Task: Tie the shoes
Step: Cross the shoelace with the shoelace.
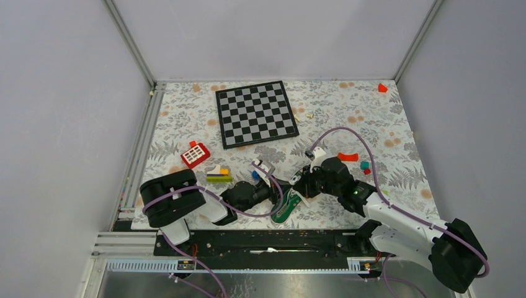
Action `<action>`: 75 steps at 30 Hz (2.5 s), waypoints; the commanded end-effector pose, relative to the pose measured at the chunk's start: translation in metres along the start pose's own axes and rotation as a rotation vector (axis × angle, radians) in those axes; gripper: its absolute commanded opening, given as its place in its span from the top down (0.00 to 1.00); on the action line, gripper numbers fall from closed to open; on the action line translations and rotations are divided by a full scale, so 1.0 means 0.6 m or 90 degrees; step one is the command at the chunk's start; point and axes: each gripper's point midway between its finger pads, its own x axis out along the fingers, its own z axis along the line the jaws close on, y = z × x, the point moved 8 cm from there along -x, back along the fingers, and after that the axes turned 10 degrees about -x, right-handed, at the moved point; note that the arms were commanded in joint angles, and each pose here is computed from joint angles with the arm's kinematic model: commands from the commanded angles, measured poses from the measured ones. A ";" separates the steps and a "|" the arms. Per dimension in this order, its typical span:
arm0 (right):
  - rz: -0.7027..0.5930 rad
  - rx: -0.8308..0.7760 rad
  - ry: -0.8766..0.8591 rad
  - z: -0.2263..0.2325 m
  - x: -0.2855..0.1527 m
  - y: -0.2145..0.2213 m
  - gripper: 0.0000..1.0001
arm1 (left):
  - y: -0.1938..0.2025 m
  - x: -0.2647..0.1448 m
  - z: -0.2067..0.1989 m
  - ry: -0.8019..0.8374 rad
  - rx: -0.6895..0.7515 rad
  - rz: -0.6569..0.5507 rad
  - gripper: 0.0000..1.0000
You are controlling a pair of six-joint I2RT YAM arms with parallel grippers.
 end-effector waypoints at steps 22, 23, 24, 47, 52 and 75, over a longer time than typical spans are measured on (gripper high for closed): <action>-0.013 0.104 -0.148 0.044 0.004 -0.009 1.00 | -0.022 -0.005 -0.016 0.032 0.007 -0.039 1.00; -0.006 0.111 -0.147 0.042 0.006 -0.006 1.00 | -0.021 -0.006 -0.015 0.031 0.008 -0.037 1.00; 0.000 0.115 -0.148 0.041 0.007 -0.004 1.00 | -0.021 -0.007 -0.015 0.032 0.008 -0.037 1.00; -0.008 0.117 -0.099 0.029 -0.020 -0.006 0.70 | -0.009 -0.015 -0.020 0.066 -0.002 -0.013 1.00; -0.006 0.116 -0.094 0.028 -0.018 -0.006 0.70 | -0.009 -0.013 -0.021 0.069 -0.004 -0.012 1.00; -0.004 0.152 -0.139 0.018 -0.009 0.000 1.00 | -0.003 -0.021 -0.026 0.093 -0.004 0.007 1.00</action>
